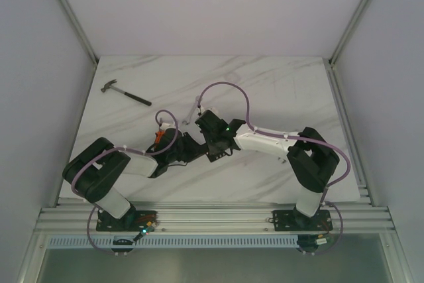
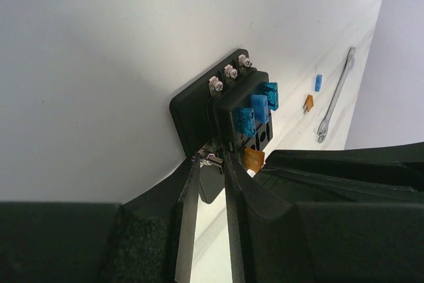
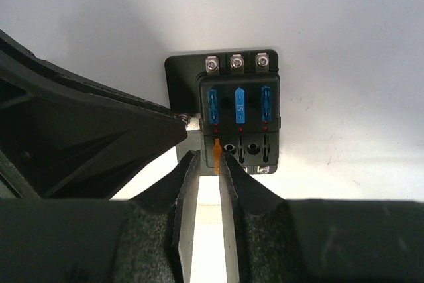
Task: Snap on the fuse box
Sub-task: Install the fuse at the fuse box base.
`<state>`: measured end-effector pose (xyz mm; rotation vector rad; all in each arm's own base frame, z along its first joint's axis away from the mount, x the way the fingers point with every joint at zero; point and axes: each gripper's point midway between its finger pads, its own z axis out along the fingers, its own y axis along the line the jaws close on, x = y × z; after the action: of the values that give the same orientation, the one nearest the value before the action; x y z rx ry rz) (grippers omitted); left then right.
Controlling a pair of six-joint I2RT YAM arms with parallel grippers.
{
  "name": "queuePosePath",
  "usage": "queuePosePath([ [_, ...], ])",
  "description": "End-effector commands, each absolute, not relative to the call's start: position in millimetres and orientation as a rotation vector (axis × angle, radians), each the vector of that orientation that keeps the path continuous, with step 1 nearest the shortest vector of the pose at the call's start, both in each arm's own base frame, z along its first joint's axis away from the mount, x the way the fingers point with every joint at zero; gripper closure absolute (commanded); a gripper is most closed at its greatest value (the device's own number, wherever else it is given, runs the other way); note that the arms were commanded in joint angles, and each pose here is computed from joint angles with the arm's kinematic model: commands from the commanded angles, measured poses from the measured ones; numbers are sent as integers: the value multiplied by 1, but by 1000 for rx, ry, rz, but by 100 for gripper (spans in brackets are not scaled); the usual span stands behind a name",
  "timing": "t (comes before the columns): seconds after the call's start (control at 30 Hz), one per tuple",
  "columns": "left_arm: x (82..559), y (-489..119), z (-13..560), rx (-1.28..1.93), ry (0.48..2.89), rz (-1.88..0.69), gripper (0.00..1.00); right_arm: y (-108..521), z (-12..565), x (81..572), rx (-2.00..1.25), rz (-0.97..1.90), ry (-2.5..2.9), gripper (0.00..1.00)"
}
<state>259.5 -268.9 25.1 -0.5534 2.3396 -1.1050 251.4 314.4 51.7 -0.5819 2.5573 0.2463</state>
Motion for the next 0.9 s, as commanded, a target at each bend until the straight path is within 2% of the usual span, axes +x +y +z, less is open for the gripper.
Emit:
queuePosePath([
  [0.0,255,-270,21,-558,2352,-1111,70,305,46,250,-591,195,2570,76],
  [0.53,252,-272,20,-551,2358,-1116,70,302,34,248,-667,160,2589,94],
  [0.87,252,-274,20,-549,2361,-1121,70,302,14,239,-731,141,2650,98],
])
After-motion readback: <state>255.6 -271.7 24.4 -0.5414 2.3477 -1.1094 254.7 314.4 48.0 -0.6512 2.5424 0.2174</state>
